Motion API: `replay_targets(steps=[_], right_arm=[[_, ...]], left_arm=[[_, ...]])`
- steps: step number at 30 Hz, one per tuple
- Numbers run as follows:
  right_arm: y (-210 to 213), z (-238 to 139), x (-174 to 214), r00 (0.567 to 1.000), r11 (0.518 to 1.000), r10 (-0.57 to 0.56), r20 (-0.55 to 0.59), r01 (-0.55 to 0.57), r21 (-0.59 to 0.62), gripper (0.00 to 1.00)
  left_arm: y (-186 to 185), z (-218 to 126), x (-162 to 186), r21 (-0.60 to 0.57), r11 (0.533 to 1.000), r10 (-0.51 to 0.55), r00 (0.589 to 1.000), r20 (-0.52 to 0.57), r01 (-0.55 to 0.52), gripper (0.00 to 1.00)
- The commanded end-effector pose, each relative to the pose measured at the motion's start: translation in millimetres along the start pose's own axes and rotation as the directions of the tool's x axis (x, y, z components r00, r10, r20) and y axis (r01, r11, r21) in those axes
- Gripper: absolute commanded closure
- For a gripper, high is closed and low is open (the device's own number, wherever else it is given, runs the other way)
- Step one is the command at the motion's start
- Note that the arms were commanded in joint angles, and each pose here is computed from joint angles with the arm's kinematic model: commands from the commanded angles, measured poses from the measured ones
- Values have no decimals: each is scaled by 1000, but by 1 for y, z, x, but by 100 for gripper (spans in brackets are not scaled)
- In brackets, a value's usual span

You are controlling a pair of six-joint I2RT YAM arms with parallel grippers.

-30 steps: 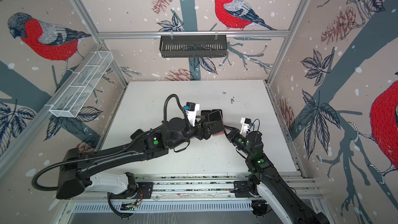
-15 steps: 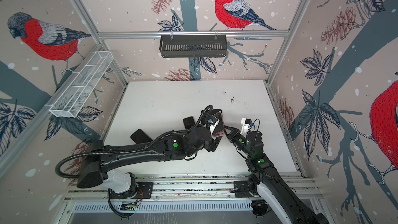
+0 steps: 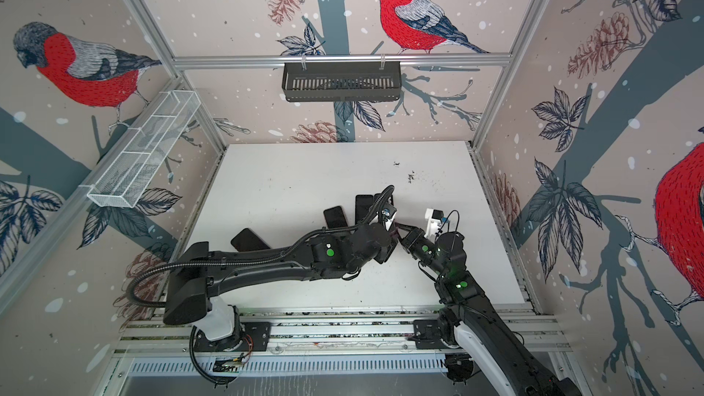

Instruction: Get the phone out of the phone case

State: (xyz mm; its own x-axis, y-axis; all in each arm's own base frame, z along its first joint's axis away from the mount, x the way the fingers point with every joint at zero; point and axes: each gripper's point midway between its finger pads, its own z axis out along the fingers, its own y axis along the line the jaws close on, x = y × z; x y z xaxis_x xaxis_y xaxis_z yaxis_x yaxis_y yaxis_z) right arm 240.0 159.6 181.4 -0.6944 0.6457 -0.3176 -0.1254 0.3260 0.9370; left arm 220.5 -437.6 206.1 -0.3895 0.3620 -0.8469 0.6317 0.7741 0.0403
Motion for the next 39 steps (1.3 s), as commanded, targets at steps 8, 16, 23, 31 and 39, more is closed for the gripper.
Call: replay_targets(steps=[8, 16, 23, 31, 39], right_arm=[[17, -2, -2, 999, 997, -33, 7, 34, -73, 99], [13, -2, 1, 999, 997, -36, -1, 36, -66, 99], [4, -3, -3, 998, 998, -65, 22, 65, -7, 99], [-34, -9, -19, 994, 981, -82, 66, 69, 180, 99], [-69, -20, -53, 984, 943, -103, 144, 51, 329, 99]], left_arm=[[20, 16, 17, -172, 982, 61, 995, -76, -73, 64], [2, 19, 18, -126, 984, 119, 990, -79, -128, 90], [-2, 8, 3, -153, 975, 156, 987, -36, -160, 100], [-8, -17, -20, -309, 908, 315, 947, 58, -283, 100], [-22, -28, -33, -391, 862, 393, 912, 113, -323, 100]])
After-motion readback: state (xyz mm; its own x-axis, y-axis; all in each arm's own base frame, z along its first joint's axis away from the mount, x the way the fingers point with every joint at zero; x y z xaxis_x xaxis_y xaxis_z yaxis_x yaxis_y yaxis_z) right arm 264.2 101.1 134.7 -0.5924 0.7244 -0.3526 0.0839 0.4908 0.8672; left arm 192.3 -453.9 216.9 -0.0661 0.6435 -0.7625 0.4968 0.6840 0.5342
